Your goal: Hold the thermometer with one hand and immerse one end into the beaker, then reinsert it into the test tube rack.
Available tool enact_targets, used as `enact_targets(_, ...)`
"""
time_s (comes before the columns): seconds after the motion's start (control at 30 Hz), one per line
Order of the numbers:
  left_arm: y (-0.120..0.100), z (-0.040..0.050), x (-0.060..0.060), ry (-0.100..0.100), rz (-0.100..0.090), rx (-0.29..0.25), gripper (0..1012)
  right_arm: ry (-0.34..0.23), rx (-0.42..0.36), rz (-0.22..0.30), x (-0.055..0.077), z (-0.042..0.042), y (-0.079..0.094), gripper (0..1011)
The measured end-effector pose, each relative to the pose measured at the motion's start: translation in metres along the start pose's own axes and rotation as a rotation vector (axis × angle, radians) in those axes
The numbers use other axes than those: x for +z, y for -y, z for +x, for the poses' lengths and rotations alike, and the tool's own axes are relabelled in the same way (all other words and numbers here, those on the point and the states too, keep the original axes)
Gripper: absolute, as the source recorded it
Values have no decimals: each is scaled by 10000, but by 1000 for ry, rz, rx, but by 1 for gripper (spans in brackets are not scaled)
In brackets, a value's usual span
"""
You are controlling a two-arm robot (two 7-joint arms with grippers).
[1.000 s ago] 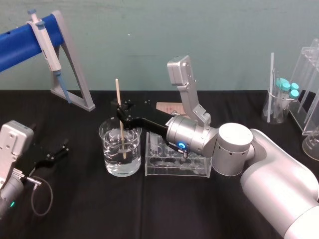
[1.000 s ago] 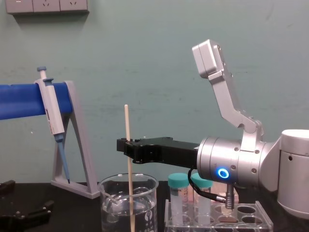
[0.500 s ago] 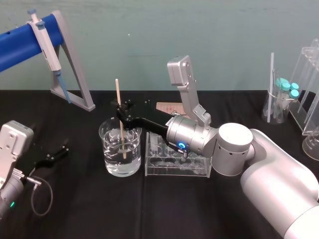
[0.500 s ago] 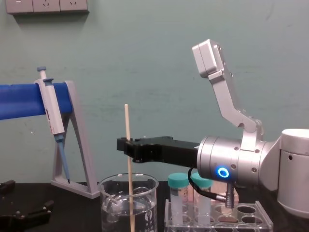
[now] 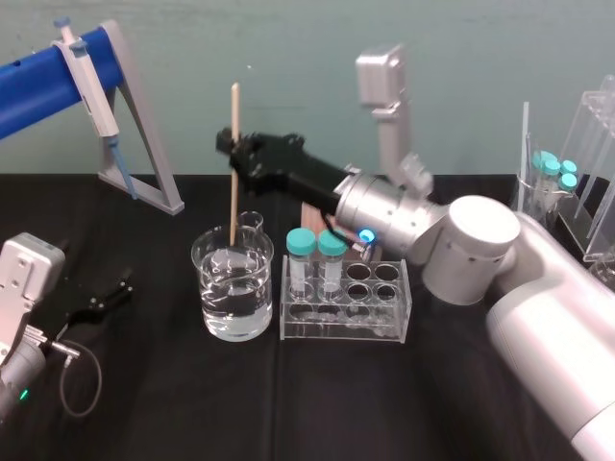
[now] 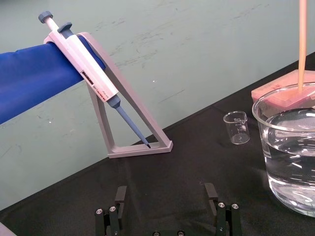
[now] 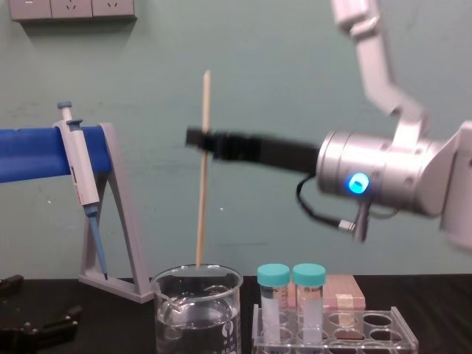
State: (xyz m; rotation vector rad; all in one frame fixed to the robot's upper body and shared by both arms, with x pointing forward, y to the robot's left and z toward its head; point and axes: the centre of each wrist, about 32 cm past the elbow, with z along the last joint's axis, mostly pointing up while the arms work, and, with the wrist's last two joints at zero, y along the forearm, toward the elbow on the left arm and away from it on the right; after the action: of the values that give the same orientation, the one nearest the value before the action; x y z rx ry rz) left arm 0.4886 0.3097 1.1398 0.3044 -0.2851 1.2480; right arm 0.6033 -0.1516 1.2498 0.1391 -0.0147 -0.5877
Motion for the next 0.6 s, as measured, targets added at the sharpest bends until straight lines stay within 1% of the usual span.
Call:
enact_targets(0.03,0,0,0,0,0,0,1004,-3,-2,19,73,22,33,47)
enact_targets(0.17,0,0,0,0,0,0,1004,-18,-13,58,219,91,129,47)
enact_targets(0.2,0,0,0,0,0,0,1004,-24,-20,74,287,128,192,47)
enact_targets(0.23,0,0,0,0,0,0,1004,-27,-24,83,323,148,227,47)
enact_targets(0.27,0,0,0,0,0,0,1004,-28,-36,98,397,195,313,47)
enact_targets(0.3,0,0,0,0,0,0,1004,-26,-41,104,433,217,359,47)
enact_targets(0.33,0,0,0,0,0,0,1004,-20,-55,115,501,262,448,47)
enact_targets(0.37,0,0,0,0,0,0,1004,-20,-55,115,501,262,448,47)
enact_targets(0.4,0,0,0,0,0,0,1004,-14,-72,122,563,304,541,47)
enact_targets(0.47,0,0,0,0,0,0,1004,-4,-94,122,618,346,644,47)
enact_targets(0.5,0,0,0,0,0,0,1004,10,-114,119,675,379,740,47)
enact_targets(0.6,0,0,0,0,0,0,1004,24,-141,108,723,420,859,47)
